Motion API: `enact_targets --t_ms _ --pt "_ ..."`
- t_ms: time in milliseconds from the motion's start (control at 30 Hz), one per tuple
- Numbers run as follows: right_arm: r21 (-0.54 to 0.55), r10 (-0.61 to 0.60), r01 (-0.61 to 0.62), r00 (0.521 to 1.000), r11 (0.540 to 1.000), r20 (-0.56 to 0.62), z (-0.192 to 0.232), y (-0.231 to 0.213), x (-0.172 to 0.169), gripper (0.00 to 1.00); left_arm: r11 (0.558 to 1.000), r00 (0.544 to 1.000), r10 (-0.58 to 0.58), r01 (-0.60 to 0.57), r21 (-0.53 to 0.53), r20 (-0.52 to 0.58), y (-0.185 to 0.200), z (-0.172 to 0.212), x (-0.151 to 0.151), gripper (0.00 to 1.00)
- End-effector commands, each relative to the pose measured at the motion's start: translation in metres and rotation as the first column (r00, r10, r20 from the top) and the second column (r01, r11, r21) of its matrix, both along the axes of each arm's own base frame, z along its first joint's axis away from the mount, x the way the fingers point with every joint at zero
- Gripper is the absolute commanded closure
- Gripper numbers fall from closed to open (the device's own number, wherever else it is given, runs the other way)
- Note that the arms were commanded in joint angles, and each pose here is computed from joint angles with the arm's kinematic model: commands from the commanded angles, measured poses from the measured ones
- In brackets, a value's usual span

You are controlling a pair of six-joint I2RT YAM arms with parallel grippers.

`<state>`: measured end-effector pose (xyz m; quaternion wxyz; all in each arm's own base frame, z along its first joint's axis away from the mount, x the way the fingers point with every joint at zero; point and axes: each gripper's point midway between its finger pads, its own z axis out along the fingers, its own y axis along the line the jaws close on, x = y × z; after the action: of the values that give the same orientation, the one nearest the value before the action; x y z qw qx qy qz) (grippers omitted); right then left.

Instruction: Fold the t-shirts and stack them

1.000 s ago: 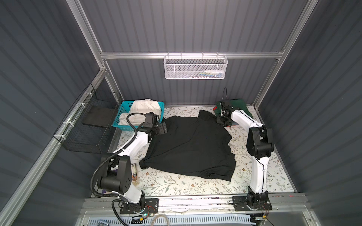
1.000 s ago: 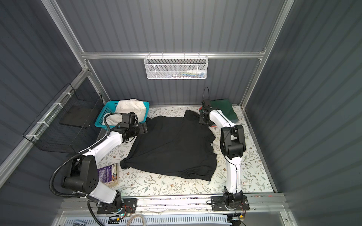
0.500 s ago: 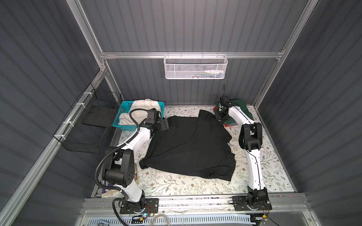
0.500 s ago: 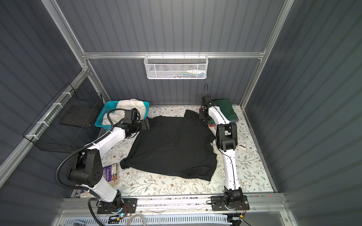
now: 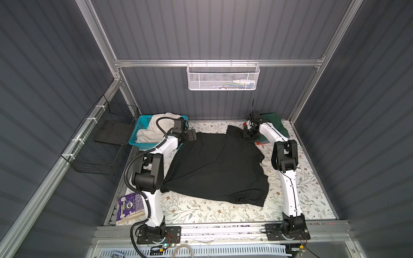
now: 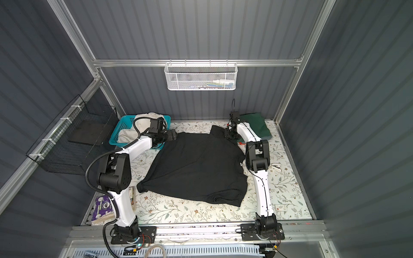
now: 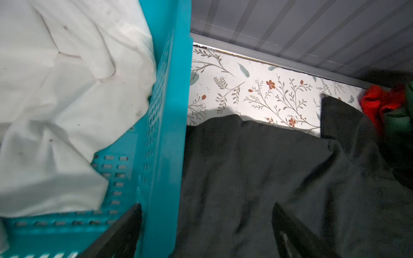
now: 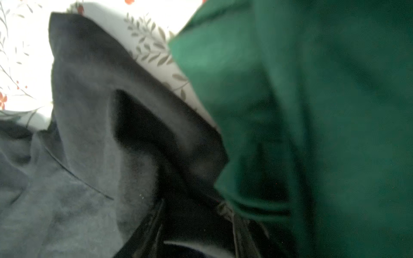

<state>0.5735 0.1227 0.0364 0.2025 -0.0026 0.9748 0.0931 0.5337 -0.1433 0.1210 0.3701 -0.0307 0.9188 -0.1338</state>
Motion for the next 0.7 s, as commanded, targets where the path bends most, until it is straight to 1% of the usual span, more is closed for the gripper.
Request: enact_targets --t_ms 0,167,300,367,433,467,533,633,667 --pt "0.018 0.017 -0.017 1.000 1.000 0.007 0.008 0.008 0.001 0.48 0.999 1.000 -0.028 0.028 0.046 -0.013 -0.003 -0.011 0.013 0.09" --pt "0.029 0.024 -0.024 1.000 0.999 -0.013 -0.002 0.013 -0.001 0.48 0.997 0.999 -0.006 0.010 0.073 -0.044 -0.002 -0.029 0.027 0.09" --pt "0.005 0.026 -0.026 0.999 1.000 -0.023 -0.006 0.010 -0.002 0.56 0.998 0.999 -0.002 0.005 0.066 -0.042 -0.003 -0.028 0.029 0.09" --pt "-0.008 0.028 -0.029 0.999 1.000 -0.022 -0.008 0.008 -0.002 0.63 0.998 0.999 -0.002 0.004 0.061 -0.033 -0.004 -0.025 0.028 0.09" --pt "-0.003 0.036 -0.036 0.999 0.999 -0.025 -0.009 0.009 -0.003 0.68 0.998 1.000 -0.009 0.010 0.059 -0.028 -0.005 -0.023 0.027 0.10" --pt "-0.003 0.034 -0.034 0.999 0.999 -0.024 -0.008 0.009 -0.002 0.72 0.998 1.000 -0.012 0.013 0.056 -0.028 -0.005 -0.022 0.027 0.10" --pt "-0.004 0.036 -0.036 0.999 0.999 -0.023 -0.008 0.009 -0.003 0.85 0.999 1.000 -0.016 0.017 0.050 -0.025 -0.005 -0.019 0.025 0.10" --pt "-0.016 0.029 -0.029 0.999 0.999 -0.015 -0.005 0.006 -0.003 1.00 0.999 0.999 -0.020 0.021 0.040 -0.028 -0.006 -0.020 0.021 0.10" --pt "-0.015 0.029 -0.029 1.000 0.999 -0.008 -0.002 0.006 -0.002 1.00 0.999 0.999 -0.020 0.021 0.039 -0.031 -0.006 -0.021 0.020 0.10"
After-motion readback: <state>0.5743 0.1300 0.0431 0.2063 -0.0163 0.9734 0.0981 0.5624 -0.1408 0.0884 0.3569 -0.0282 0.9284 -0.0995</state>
